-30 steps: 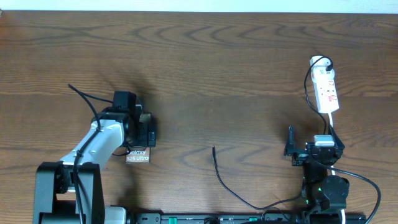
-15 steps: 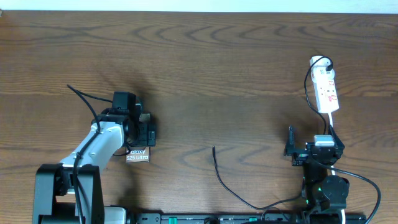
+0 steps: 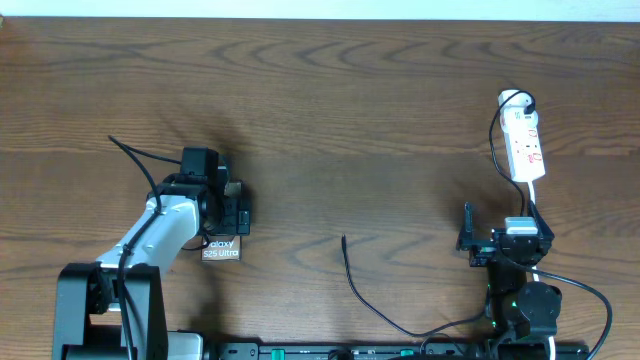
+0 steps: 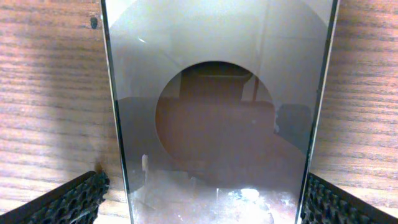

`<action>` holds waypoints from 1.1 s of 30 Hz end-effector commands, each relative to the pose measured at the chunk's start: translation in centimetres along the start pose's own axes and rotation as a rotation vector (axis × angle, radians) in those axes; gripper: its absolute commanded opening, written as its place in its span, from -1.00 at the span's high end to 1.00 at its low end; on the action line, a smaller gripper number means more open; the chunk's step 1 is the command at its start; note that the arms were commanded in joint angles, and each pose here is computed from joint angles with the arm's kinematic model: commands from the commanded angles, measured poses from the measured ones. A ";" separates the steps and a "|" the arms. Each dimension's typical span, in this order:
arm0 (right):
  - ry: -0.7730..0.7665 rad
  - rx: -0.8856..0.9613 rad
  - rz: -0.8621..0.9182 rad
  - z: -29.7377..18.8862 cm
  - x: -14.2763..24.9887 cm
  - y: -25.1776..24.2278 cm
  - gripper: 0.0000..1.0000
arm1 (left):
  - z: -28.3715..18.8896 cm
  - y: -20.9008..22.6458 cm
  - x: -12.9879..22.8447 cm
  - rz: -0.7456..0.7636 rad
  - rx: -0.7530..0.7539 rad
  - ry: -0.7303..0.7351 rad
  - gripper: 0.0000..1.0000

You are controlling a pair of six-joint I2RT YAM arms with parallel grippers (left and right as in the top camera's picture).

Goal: Plug charger to phone and switch on socket

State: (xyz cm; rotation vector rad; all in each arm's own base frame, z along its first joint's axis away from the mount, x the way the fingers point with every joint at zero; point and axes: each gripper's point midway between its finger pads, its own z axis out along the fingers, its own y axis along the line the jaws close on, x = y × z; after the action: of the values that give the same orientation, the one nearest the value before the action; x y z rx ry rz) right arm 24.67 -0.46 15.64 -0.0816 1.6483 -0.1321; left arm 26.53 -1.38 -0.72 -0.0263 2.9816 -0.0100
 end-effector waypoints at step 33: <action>0.007 0.011 0.014 0.0 0.2 -0.2 -0.99 | 2.4 1.4 3.7 0.040 -0.072 0.134 -0.73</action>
State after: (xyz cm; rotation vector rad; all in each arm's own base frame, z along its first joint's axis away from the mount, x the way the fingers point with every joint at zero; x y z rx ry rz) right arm 24.67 -0.46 15.64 -0.0816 1.6483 -0.1321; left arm 26.76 -1.46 -0.74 0.0165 2.9767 -0.0107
